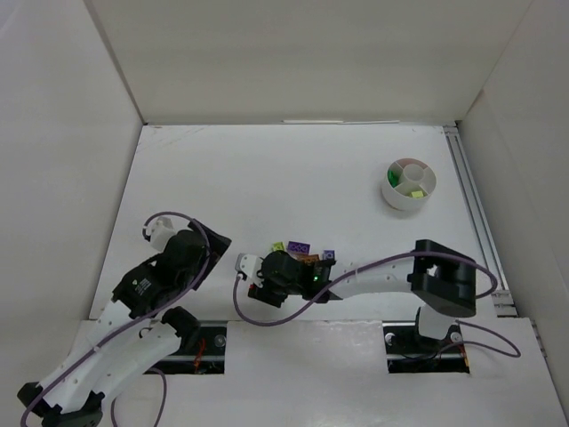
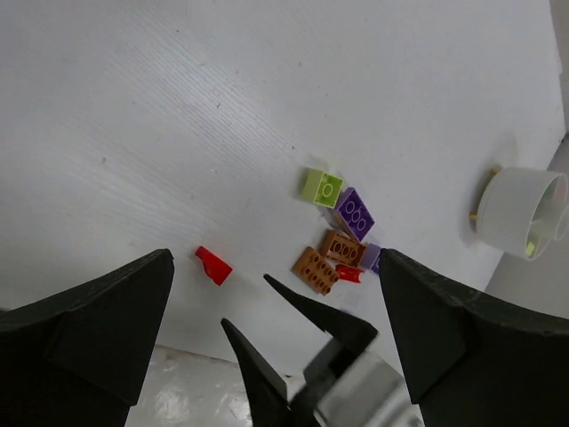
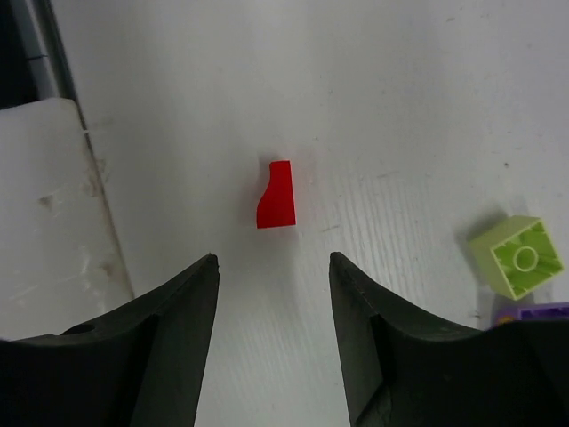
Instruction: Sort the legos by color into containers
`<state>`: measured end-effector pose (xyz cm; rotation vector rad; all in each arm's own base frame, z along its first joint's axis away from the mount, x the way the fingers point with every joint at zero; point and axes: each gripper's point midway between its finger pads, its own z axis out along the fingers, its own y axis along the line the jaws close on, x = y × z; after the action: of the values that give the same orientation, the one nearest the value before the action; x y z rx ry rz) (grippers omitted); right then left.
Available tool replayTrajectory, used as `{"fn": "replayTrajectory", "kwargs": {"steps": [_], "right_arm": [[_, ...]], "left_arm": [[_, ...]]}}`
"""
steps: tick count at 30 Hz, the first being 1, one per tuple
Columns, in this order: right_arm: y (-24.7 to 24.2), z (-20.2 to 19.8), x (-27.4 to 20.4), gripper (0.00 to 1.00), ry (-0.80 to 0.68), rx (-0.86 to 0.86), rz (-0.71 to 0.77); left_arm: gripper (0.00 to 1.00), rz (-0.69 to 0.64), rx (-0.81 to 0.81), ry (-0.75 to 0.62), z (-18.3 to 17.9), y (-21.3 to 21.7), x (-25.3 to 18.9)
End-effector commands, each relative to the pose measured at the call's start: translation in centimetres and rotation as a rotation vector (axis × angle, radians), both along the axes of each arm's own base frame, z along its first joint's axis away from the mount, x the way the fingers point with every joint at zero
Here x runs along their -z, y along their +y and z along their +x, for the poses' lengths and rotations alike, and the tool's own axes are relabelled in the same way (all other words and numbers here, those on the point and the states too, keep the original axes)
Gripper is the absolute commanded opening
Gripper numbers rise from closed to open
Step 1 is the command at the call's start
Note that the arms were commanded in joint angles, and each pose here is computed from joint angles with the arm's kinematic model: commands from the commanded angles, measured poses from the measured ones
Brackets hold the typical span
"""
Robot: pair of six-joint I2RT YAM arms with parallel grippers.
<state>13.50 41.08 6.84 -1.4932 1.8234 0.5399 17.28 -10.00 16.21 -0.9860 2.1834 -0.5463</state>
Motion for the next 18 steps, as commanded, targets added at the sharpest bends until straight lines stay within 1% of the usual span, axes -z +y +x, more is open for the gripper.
{"fn": "replayTrajectory", "kwargs": {"steps": [1, 3, 6, 11, 12, 14, 15, 16, 17, 18], "right_arm": [[3.9, 1.8, -1.9, 0.58, -0.082, 0.051, 0.131], [4.6, 1.6, -1.3, 0.58, -0.082, 0.042, 0.134], [5.2, 2.3, 0.0, 0.58, -0.098, 0.068, 0.110], [5.3, 2.5, 0.6, 0.50, -0.103, 0.075, 0.109], [5.3, 2.5, 1.0, 0.41, -0.101, 0.075, 0.100], [5.0, 2.4, 1.4, 0.29, -0.092, 0.080, 0.094], [5.1, 2.4, 0.7, 0.25, -0.096, 0.081, 0.109], [4.8, 2.3, 0.8, 0.18, -0.095, 0.080, 0.104], [4.3, 2.2, 0.9, 0.15, -0.094, 0.080, 0.100], [4.2, 2.2, 0.0, 0.13, -0.091, 0.086, 0.121]], "left_arm": [[0.99, -0.006, -0.124, -0.031, -0.4, 2.4, -1.8], [0.99, -0.011, -0.138, -0.040, -0.6, 2.8, -2.2], [0.99, -0.026, -0.138, -0.057, -0.7, 2.9, -2.5], [0.99, -0.033, -0.138, -0.066, -0.6, 2.7, -2.7], [0.99, -0.033, -0.138, -0.066, -0.6, 2.7, -2.7], [0.99, -0.019, -0.138, -0.071, -0.5, 2.9, -2.7], [0.99, -0.022, -0.146, -0.087, -0.4, 3.1, -3.3], [0.99, -0.009, -0.145, -0.072, -0.5, 3.1, -3.0], [0.99, -0.010, -0.152, -0.084, -0.4, 3.2, -3.4], [0.99, -0.010, -0.152, -0.084, -0.4, 3.2, -3.4]]}}
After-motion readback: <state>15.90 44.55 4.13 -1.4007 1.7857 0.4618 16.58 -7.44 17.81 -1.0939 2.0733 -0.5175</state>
